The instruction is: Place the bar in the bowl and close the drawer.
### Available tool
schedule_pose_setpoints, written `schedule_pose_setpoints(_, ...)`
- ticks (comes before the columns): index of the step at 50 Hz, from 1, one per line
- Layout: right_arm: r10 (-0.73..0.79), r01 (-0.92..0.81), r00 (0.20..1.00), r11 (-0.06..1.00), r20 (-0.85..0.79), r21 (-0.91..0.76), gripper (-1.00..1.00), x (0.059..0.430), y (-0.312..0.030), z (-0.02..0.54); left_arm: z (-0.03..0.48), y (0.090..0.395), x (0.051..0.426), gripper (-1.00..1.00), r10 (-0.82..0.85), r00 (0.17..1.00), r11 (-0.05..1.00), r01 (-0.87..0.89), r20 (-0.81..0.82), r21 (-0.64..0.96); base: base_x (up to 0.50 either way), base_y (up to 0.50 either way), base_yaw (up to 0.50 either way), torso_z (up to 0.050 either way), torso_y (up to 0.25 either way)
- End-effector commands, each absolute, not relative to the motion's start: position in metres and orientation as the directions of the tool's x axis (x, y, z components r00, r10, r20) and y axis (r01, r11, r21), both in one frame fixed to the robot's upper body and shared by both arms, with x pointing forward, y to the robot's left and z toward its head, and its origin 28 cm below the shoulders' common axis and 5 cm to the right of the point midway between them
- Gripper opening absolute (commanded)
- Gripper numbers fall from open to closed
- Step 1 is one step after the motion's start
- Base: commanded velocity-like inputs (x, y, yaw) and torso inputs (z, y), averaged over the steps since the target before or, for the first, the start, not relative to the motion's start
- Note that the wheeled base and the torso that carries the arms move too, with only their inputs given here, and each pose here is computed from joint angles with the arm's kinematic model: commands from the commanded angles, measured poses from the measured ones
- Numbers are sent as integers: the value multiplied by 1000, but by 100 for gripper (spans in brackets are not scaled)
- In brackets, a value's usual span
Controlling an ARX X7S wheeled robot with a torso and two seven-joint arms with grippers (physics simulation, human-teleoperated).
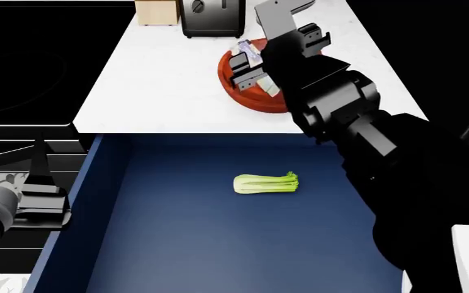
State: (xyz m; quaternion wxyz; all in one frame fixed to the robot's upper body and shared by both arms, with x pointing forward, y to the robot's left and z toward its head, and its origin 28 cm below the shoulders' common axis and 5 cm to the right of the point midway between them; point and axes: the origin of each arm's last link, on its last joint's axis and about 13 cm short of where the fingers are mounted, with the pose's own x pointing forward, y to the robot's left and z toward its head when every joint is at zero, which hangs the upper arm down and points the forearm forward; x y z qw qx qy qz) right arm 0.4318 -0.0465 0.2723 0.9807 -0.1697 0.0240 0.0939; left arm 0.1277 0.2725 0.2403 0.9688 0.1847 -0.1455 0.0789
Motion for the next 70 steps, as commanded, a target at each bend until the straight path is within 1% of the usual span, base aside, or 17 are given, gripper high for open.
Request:
schedule_pose_setpoints(1, 179, -190, 982, 930, -62, -316, 100, 432, -47, 278, 240, 272, 127, 100, 99, 944, 920, -207, 314, 333, 0, 0, 0, 0, 0)
schedule_pose_setpoints(21, 241, -233, 970, 935, -3, -268, 100, 433, -49, 302, 242, 272, 128, 100, 83, 942, 923, -196, 326, 332, 0, 0, 0, 0, 0)
schedule_pose_setpoints(37, 260, -238, 964, 940, 61, -245, 100, 434, -52, 318, 246, 272, 130, 100, 67, 931, 924, -194, 359, 330, 0, 0, 0, 0, 0)
schedule_pose_setpoints(50, 310, -277, 946, 925, 97, -260, 100, 431, -49, 335, 247, 271, 131, 100, 67, 931, 924, -193, 359, 329, 0, 0, 0, 0, 250)
schedule_pose_setpoints(60, 323, -288, 944, 907, 68, -307, 100, 429, -48, 344, 247, 269, 134, 100, 57, 932, 925, -185, 358, 332, 0, 0, 0, 0, 250)
schedule_pose_setpoints(67, 311, -285, 949, 914, 49, -289, 100, 427, -49, 347, 247, 267, 136, 100, 51, 932, 926, -178, 358, 332, 0, 0, 0, 0, 250)
schedule_pose_setpoints(70, 322, -298, 946, 911, 42, -286, 100, 419, -48, 347, 248, 266, 136, 100, 50, 933, 926, -177, 357, 332, 0, 0, 0, 0, 250)
